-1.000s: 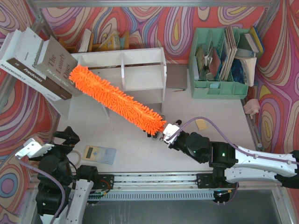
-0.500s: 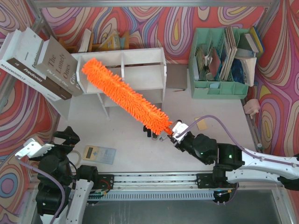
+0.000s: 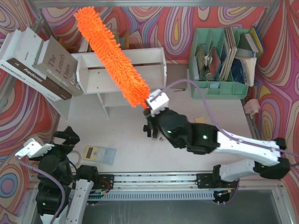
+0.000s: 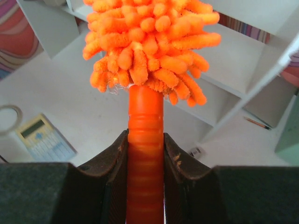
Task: Dust the bookshelf with a duster
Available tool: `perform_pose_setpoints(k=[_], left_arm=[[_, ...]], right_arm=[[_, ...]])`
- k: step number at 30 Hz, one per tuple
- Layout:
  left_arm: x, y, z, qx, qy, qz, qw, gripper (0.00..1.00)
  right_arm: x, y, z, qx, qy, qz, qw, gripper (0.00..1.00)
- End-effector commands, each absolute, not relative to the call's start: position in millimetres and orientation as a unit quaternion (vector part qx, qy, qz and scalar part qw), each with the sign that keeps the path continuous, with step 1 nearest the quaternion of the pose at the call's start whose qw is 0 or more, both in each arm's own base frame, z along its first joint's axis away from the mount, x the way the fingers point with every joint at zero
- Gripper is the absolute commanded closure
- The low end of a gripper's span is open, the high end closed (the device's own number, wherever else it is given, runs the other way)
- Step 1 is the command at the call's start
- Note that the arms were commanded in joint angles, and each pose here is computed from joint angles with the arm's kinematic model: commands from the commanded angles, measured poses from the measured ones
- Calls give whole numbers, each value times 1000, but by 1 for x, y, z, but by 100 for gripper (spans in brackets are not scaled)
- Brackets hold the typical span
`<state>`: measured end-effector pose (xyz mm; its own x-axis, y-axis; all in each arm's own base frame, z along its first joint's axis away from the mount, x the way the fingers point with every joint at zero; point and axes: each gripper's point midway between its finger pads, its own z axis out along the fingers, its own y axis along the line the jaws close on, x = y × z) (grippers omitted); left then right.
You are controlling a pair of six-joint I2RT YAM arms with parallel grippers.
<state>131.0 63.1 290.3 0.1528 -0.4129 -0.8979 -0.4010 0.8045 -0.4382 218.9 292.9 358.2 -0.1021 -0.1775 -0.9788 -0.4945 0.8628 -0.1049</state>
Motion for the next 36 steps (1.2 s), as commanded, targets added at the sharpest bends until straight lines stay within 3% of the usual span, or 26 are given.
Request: perform_pose_setpoints(k=[1, 8, 13, 27, 36], left_arm=[[135, 61, 291, -313, 648, -11, 694, 2], [131, 63, 291, -318, 642, -12, 698, 1], [130, 63, 292, -319, 639, -14, 700, 1], [132, 63, 291, -318, 640, -15, 700, 2], [133, 62, 290, -316, 642, -16, 698, 1]], right_arm=[[233, 319, 361, -180, 770, 108, 602, 100], [244, 370, 358, -211, 780, 99, 580, 100], [251, 373, 347, -212, 791, 61, 570, 100], [253, 270, 368, -109, 808, 6, 579, 100], [253, 197, 353, -40, 822, -21, 568, 100]])
